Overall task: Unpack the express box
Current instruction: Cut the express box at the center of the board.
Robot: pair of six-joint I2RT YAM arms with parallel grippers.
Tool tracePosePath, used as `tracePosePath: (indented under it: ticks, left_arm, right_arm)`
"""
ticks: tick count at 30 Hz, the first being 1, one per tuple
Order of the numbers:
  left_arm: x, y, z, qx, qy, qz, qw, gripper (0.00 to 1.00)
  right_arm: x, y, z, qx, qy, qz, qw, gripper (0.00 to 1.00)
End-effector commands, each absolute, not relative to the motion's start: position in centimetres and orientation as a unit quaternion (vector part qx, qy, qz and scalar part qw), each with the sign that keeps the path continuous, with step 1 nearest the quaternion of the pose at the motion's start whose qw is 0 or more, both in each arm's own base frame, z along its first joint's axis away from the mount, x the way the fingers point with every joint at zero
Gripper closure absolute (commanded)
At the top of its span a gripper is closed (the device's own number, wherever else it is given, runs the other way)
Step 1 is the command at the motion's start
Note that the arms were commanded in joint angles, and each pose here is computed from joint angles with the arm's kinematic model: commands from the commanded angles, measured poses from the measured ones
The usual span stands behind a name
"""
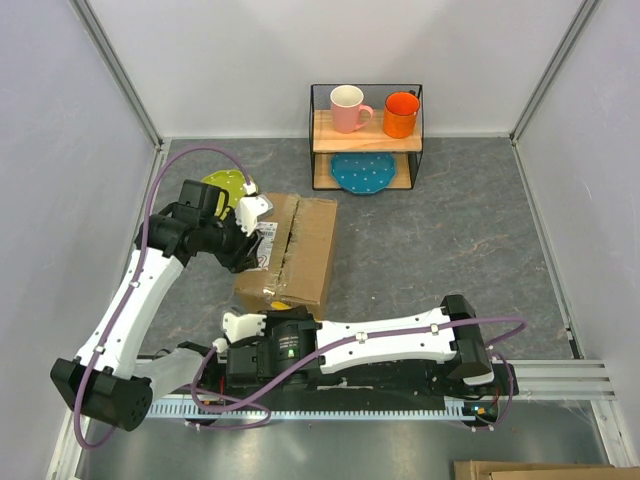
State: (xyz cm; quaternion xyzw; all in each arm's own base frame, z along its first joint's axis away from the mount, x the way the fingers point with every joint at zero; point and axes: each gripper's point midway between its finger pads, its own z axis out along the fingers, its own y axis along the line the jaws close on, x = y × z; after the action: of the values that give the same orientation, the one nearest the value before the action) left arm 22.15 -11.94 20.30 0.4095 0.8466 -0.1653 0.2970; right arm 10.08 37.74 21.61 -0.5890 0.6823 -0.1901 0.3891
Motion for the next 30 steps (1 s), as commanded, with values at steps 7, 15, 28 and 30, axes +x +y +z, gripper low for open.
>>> tracePosePath:
  ticks: [7, 15, 28, 30]
  left_arm:
    - [21.1, -12.4, 20.6, 0.410, 0.841, -0.186, 0.300, 0.49]
    - [20.6, -12.6, 20.6, 0.409, 0.840, -0.195, 0.300, 0.49]
    - [20.1, -12.8, 20.2, 0.410, 0.838, -0.204, 0.296, 0.50]
    - [20.0, -12.8, 20.1, 0.410, 0.839, -0.206, 0.293, 0.50]
  right_arm:
    - [10.0, 35.7, 22.3, -0.595, 0.684, -0.200, 0.371, 1.00]
    - [11.0, 35.6, 22.9, -0.582, 0.688, -0.209, 0.380, 1.00]
    - [11.1, 35.6, 22.9, -0.580, 0.693, -0.204, 0.377, 1.00]
    - [11.0, 35.6, 22.7, -0.582, 0.692, -0.205, 0.375, 1.00]
